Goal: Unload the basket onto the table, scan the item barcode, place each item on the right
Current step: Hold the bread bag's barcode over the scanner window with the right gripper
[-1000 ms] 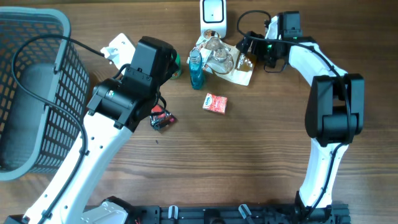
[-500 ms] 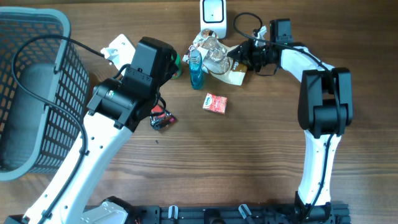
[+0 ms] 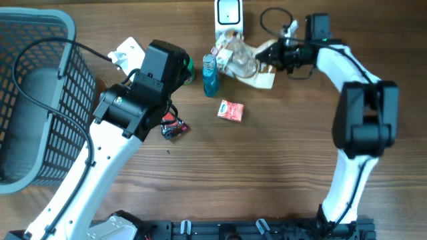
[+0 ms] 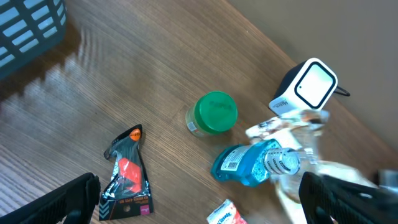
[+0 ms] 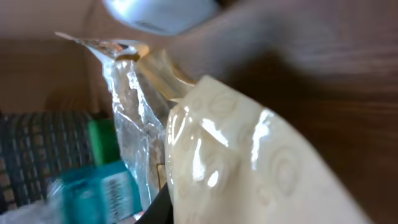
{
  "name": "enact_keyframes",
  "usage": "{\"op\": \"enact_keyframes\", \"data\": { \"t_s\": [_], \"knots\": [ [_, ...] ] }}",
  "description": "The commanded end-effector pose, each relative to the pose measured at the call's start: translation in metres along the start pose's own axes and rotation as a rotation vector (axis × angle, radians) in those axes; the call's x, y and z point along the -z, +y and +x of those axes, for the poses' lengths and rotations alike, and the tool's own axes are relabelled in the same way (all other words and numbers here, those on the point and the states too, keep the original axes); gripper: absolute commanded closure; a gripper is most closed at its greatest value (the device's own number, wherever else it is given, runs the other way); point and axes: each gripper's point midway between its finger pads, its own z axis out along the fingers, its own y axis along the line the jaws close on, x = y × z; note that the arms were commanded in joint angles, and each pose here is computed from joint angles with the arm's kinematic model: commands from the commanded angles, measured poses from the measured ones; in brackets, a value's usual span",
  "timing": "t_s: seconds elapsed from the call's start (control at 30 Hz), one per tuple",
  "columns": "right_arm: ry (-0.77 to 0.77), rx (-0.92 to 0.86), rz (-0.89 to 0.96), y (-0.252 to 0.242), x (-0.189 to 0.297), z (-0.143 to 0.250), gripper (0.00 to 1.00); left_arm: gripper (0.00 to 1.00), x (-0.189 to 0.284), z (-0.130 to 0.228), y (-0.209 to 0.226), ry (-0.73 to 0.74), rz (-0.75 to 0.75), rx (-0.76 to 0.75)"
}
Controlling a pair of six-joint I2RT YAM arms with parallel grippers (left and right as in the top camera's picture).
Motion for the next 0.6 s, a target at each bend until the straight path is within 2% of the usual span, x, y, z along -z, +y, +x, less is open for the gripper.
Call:
{"op": "enact_keyframes", "data": {
  "t_s": [0.0, 0.13, 0.2, 0.33, 0.5, 0.57],
  "knots": [
    [-0.157, 0.193, 0.139, 0.051, 0.066, -0.012, 0.92, 0.0, -0.001, -0.001, 0.001, -0.011, -0.011, 0.005],
    [-0.359, 0.357, 0.427, 0.067, 0.142, -0.023, 0.92, 0.0, -0.001, -0.001, 0.001, -0.011, -0.011, 0.005],
    [-0.41, 0.429, 0.539, 0.067, 0.164, -0.028, 0.94, 0.0, -0.001, -0.001, 0.001, -0.011, -0.011, 0.004],
    [-0.435, 0.687, 0.708, 0.074, 0.167, -0.043, 0.94, 0.0, -0.001, -0.001, 0.001, -0.011, -0.011, 0.004],
    [-0.652, 1.094, 0.999, 0.145, 0.172, -0.078, 0.95, 0.0, -0.001, -0.007, 0.005, -0.045, -0.032, -0.002],
    [-0.634, 1.301, 1.088, 0.166, 0.153, -0.081, 0.95, 0.0, -0.001, -0.012, 0.007, -0.074, -0.048, -0.002]
  ]
}}
